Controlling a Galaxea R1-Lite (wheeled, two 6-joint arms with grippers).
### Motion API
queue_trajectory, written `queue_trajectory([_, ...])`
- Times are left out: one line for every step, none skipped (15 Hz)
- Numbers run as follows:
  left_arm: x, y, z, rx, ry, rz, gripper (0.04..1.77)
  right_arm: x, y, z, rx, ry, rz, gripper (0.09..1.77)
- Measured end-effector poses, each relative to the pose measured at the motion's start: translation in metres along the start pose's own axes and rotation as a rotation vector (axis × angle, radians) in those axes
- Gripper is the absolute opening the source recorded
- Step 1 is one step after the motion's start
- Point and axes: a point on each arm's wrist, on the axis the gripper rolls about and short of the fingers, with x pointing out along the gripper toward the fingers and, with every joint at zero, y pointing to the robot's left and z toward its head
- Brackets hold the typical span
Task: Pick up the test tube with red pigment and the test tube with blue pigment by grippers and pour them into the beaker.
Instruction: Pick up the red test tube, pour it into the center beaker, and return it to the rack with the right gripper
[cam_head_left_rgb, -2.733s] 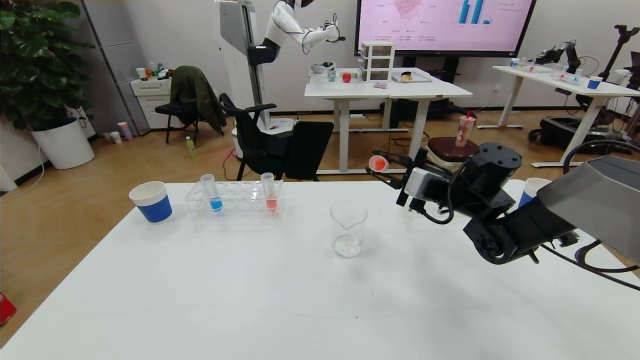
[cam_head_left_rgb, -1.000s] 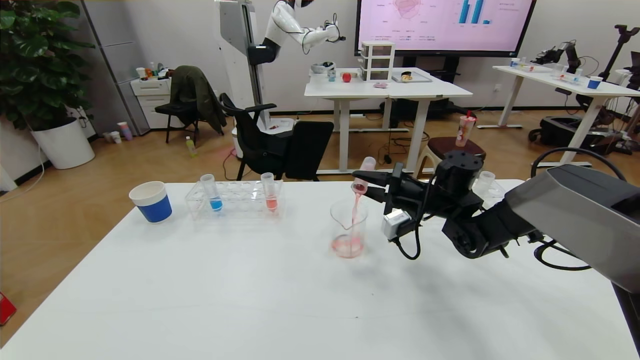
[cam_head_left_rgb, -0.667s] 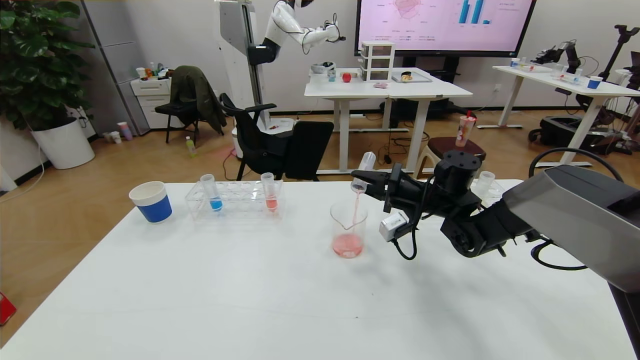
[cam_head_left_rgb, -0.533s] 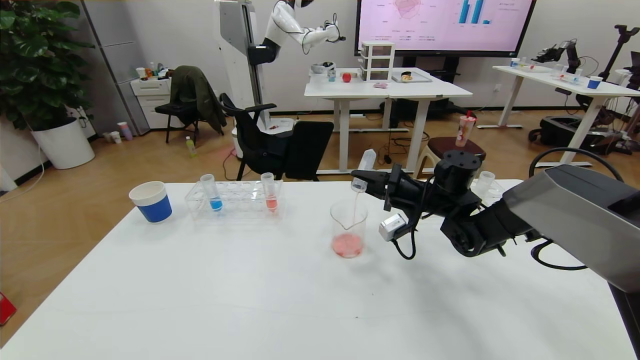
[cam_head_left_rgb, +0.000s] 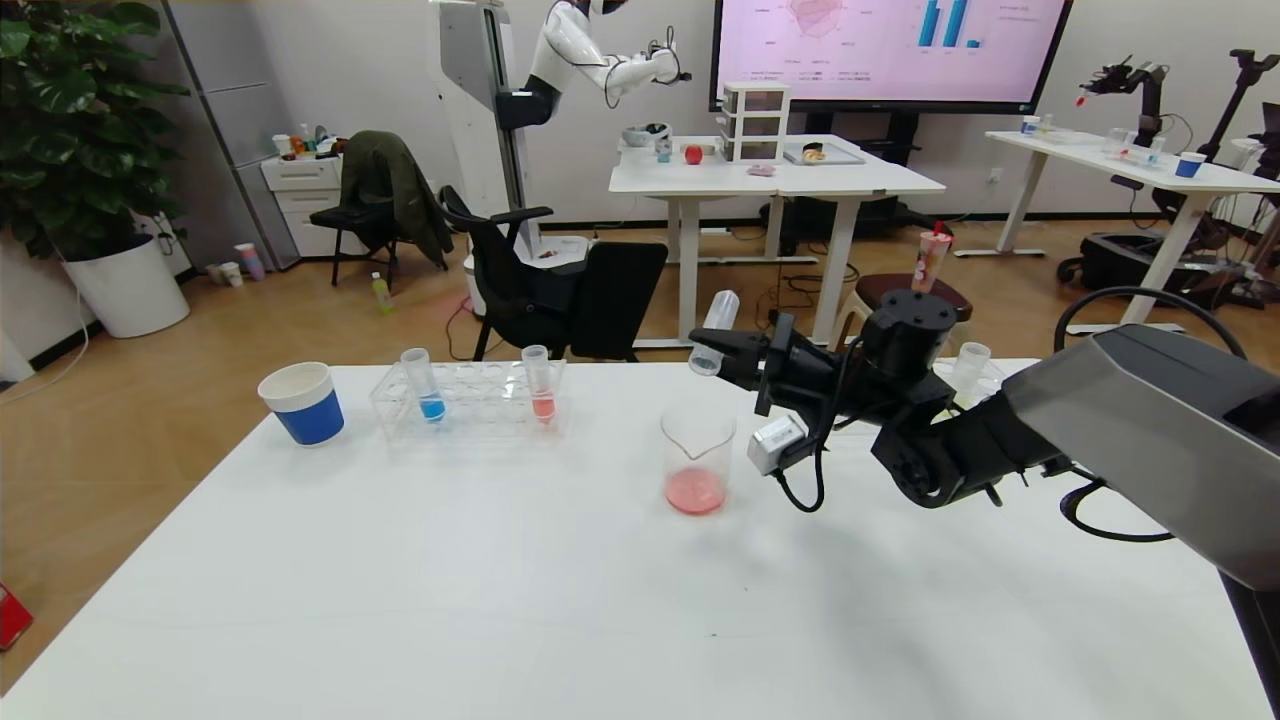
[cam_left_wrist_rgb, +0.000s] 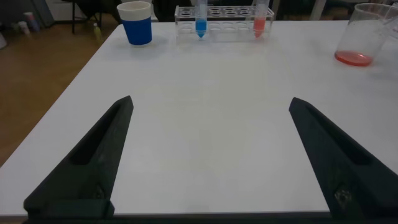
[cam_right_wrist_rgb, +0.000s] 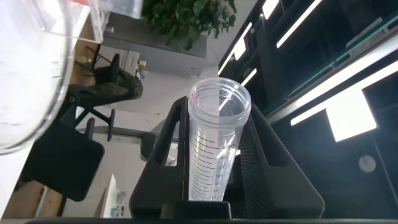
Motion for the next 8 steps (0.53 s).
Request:
queue_trajectory([0.0, 0.0, 0.0, 0.0, 0.0, 0.0, 1.75, -0.002, -0.013, -0.003, 0.059, 0.015, -0.017, 0.49])
queue_trajectory([0.0, 0.0, 0.0, 0.0, 0.0, 0.0, 1.75, -0.007, -0.027, -0.006, 0.169, 0.039, -0.033, 0.49])
queue_trajectory([0.0, 0.0, 0.0, 0.0, 0.0, 0.0, 1.75, -0.012, -0.039, -0.007, 0.29, 0.069, -0.049, 0.49])
queue_trajectory([0.0, 0.0, 0.0, 0.0, 0.0, 0.0, 1.75, -0.019, -0.051, -0.007, 0.406, 0.111, -0.073, 0.49])
queue_trajectory([0.0, 0.0, 0.0, 0.0, 0.0, 0.0, 1.75, -0.026, -0.065, -0.007, 0.528, 0.168, -0.118, 0.49])
queue_trajectory([0.0, 0.0, 0.0, 0.0, 0.0, 0.0, 1.75, -0.031, -0.075, -0.006, 0.65, 0.222, -0.172, 0.49])
queue_trajectory([0.0, 0.0, 0.0, 0.0, 0.0, 0.0, 1.75, -0.037, -0.086, -0.006, 0.768, 0.285, -0.251, 0.49])
queue_trajectory([0.0, 0.0, 0.0, 0.001, 0.0, 0.0, 1.75, -0.041, -0.097, -0.006, 0.89, 0.35, -0.351, 0.49])
